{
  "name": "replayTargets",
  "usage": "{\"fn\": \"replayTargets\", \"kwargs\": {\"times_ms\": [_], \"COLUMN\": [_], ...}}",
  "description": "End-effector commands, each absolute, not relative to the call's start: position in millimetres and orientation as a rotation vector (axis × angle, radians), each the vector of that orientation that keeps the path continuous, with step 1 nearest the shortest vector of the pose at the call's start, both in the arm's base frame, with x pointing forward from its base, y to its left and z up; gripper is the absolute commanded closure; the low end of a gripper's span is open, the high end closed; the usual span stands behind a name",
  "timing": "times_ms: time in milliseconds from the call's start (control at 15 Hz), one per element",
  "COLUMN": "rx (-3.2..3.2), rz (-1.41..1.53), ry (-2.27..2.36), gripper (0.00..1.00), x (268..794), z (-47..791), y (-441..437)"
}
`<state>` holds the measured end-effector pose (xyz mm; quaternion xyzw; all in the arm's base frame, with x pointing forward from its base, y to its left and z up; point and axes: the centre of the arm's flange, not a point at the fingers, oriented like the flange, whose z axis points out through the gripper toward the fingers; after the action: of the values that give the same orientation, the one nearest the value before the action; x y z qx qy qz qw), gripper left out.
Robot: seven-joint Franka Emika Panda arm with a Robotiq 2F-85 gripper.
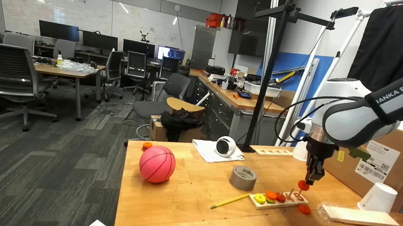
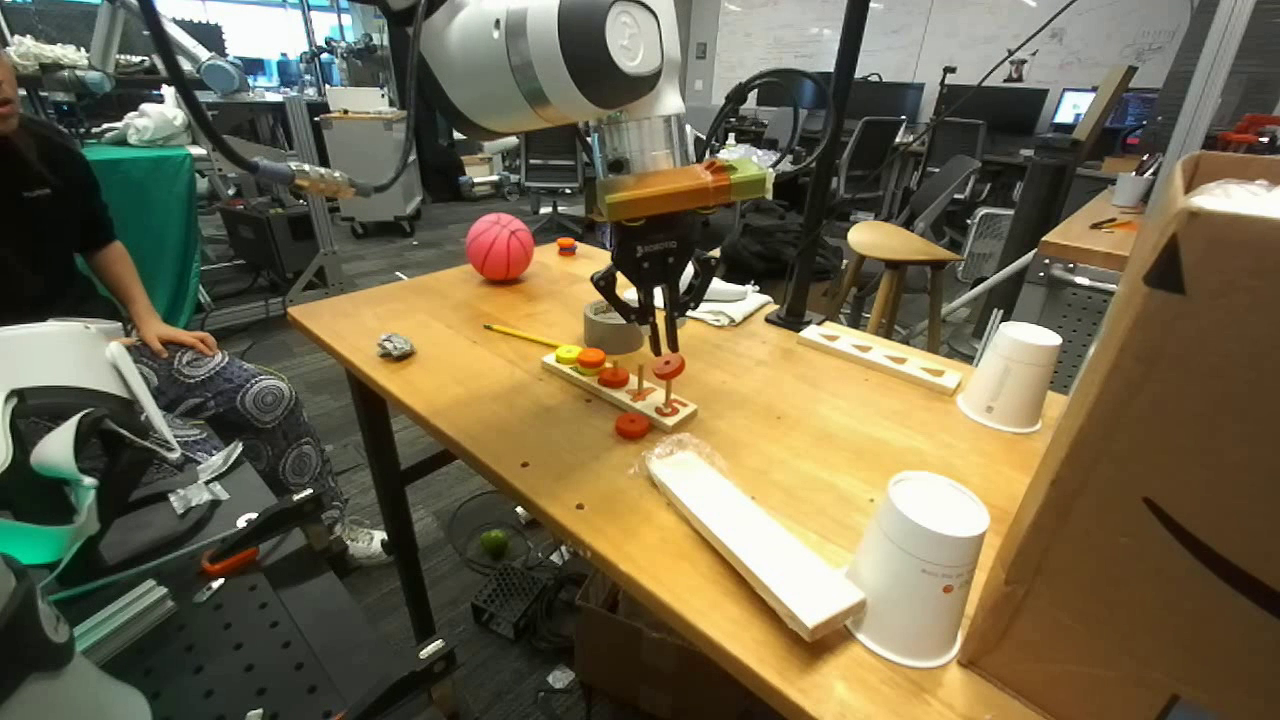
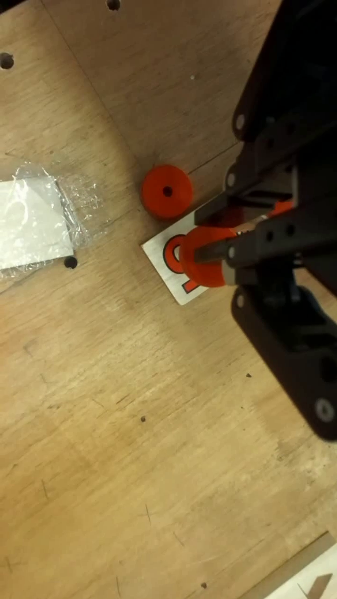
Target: Move the right and middle blocks blocks to the first right position, respectively
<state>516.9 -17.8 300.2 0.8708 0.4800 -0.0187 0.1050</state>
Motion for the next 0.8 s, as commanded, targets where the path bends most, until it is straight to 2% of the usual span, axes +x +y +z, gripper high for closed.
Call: {"fn": "replayTargets", "kwargs": {"times_ms": [0, 733], "rx": [2.585, 2.589], "rz": [-0.017, 0.015], "ry": [1.402, 1.394], "gripper": [0.82, 0.82], "x": [511.4, 518.6], "z": [303.9, 300.2], "y": [-13.5, -14.6]}}
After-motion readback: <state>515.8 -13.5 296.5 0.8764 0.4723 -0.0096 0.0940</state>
